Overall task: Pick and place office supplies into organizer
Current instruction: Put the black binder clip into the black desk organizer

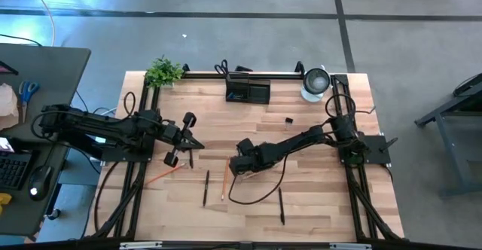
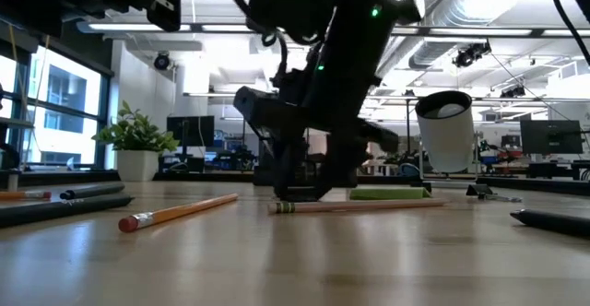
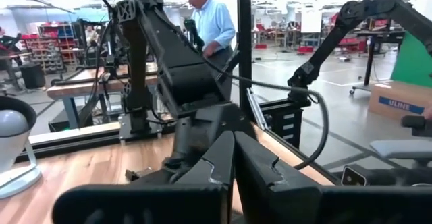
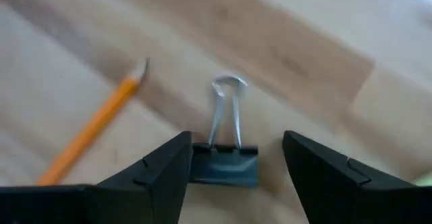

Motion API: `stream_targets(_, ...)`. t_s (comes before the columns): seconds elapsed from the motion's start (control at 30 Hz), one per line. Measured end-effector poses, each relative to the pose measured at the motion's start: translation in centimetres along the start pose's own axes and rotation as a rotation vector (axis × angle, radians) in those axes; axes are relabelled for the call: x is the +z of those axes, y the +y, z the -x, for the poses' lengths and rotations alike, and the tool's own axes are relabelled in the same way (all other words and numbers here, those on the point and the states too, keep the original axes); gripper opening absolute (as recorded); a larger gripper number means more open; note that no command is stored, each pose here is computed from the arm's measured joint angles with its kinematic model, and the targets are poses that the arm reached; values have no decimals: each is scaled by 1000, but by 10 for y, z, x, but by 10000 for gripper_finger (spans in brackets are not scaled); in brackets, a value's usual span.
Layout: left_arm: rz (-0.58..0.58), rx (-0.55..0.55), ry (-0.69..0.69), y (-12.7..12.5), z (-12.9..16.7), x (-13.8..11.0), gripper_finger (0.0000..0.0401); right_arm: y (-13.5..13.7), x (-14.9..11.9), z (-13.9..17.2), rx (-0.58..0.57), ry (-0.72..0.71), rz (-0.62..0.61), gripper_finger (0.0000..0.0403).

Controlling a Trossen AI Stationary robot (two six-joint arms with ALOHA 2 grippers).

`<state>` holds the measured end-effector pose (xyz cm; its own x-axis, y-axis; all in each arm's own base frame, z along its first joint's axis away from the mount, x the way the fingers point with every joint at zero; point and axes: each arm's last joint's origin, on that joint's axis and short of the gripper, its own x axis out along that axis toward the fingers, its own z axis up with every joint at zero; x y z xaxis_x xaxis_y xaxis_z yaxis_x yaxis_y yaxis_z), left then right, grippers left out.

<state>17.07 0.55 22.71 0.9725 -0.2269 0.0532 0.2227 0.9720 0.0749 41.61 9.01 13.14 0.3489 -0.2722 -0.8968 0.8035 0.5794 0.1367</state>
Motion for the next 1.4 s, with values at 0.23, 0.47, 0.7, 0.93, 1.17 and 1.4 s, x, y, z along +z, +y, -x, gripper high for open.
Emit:
stream_targets(0.23,-1,7,1,0,0,0,1,-4,-6,2,-43,34,-14,232)
stream_targets(0.47,-18,11,1,0,0,0,1,-1,-6,2,-4,34,49,232)
stream_targets(0.7,-22,10,1,0,0,0,3,-1,-7,3,-4,48,55,232)
stream_targets(0.93,-23,11,2,0,0,0,2,-1,-8,3,-6,58,60,209)
stream_targets(1.17,-23,11,2,0,0,0,1,-2,-9,3,-21,54,67,151)
stream_targets(1.4,-23,11,2,0,0,0,5,-4,-6,2,-59,-15,111,123)
